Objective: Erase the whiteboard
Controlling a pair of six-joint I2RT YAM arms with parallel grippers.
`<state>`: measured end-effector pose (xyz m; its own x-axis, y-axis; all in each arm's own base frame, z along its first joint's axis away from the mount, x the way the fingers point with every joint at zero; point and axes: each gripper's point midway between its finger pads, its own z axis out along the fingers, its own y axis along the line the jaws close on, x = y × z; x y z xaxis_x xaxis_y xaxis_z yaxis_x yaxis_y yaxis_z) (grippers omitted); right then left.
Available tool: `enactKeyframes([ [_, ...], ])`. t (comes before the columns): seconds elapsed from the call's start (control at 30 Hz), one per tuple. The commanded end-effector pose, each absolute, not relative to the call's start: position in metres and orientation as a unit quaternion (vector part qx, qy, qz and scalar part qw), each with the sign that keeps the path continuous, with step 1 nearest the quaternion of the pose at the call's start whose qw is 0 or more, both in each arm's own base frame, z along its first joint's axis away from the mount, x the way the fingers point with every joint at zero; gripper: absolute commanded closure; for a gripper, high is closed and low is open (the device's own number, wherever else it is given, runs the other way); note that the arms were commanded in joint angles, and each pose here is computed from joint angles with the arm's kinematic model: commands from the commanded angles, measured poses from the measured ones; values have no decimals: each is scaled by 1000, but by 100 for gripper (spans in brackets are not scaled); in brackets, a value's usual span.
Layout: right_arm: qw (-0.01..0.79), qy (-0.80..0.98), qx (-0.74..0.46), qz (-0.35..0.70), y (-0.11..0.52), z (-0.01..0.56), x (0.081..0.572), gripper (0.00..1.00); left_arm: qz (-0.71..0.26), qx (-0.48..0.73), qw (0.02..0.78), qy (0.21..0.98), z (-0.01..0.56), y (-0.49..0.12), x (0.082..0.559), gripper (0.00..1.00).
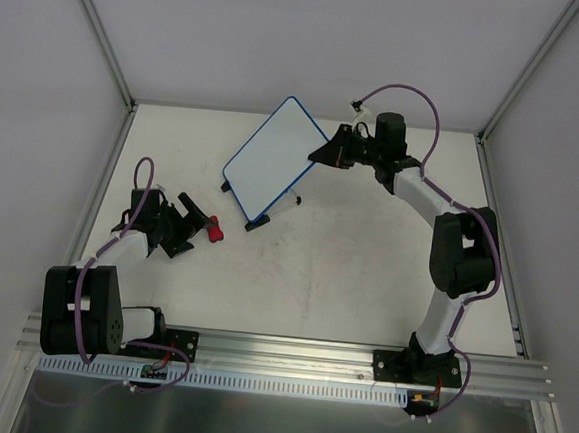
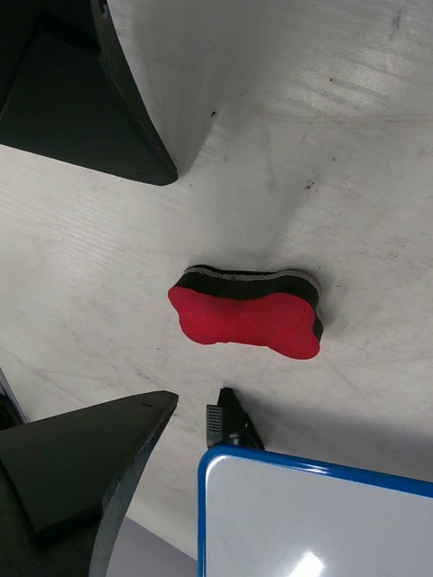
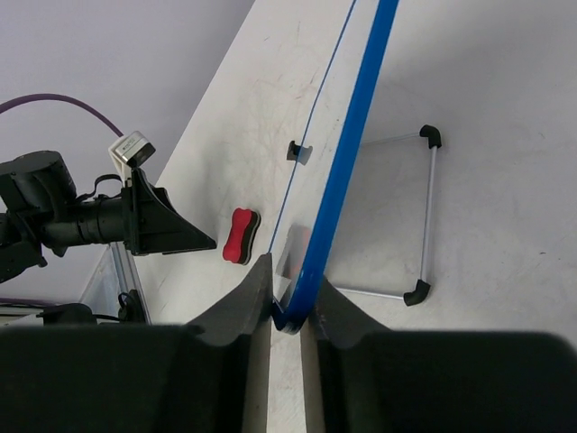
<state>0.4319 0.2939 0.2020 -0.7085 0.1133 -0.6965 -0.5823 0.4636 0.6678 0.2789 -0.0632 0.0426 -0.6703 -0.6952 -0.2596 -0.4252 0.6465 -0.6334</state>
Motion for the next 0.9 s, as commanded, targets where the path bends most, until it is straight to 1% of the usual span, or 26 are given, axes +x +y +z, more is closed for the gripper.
enactKeyframes([
  [0.0,405,744,-191,496,294,239,431,93,-276,-301,260,875,48,-66,278,1],
  [0.03,404,744,-190,498,294,240,433,97,-276,-303,260,875,48,-66,278,1],
  [0.17,407,740,-189,501,296,247,437,100,-276,-300,260,875,48,-67,278,1],
  [0.67,407,733,-190,510,300,295,449,100,-279,-298,259,875,49,-68,278,1],
  [0.73,407,724,-204,518,303,307,452,100,-280,-297,258,876,48,-68,277,1],
  [0.83,383,716,-228,537,304,315,451,100,-287,-292,257,876,49,-71,275,1],
  [0.87,386,705,-240,544,307,324,457,100,-289,-291,257,875,50,-72,274,1],
])
